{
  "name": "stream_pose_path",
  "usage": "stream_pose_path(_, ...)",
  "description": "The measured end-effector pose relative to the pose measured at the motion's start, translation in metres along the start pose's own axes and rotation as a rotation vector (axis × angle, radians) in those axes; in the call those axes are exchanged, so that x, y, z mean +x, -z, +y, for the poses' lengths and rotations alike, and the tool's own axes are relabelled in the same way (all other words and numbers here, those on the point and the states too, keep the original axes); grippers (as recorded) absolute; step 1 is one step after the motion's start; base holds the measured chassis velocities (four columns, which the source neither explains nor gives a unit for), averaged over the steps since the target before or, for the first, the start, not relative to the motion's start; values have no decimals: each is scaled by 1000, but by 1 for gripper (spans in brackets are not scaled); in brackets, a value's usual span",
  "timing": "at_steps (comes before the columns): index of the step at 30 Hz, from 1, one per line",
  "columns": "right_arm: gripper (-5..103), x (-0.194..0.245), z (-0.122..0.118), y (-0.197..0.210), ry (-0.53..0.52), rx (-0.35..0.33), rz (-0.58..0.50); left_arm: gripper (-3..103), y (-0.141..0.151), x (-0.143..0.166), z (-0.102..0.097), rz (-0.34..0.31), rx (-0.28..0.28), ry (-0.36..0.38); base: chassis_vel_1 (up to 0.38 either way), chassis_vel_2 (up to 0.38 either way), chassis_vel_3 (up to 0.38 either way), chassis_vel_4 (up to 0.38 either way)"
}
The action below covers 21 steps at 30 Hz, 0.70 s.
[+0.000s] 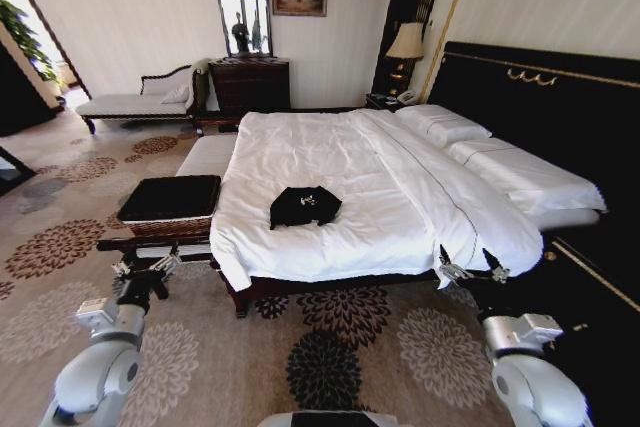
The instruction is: Fold the clothes on the bed and place them into the basket.
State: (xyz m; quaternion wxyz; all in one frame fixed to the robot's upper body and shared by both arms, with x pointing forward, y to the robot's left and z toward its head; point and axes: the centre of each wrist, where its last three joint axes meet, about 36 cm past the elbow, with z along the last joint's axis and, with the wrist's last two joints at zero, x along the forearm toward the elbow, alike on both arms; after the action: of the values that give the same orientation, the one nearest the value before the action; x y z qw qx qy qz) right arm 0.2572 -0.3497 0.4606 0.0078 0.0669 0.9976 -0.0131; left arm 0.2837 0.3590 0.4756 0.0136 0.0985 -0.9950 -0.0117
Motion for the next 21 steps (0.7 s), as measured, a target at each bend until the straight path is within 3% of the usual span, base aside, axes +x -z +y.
stream_pose_path(10, 100, 12, 0, -10, -27, 13, 31, 100, -10, 3, -3, 21, -4, -11, -25, 33, 20, -35)
stream_pose_path(21, 100, 8, 1, -14, -27, 20, 34, 100, -14, 3, -4, 29, -3, -8, -158, 182, 164, -169)
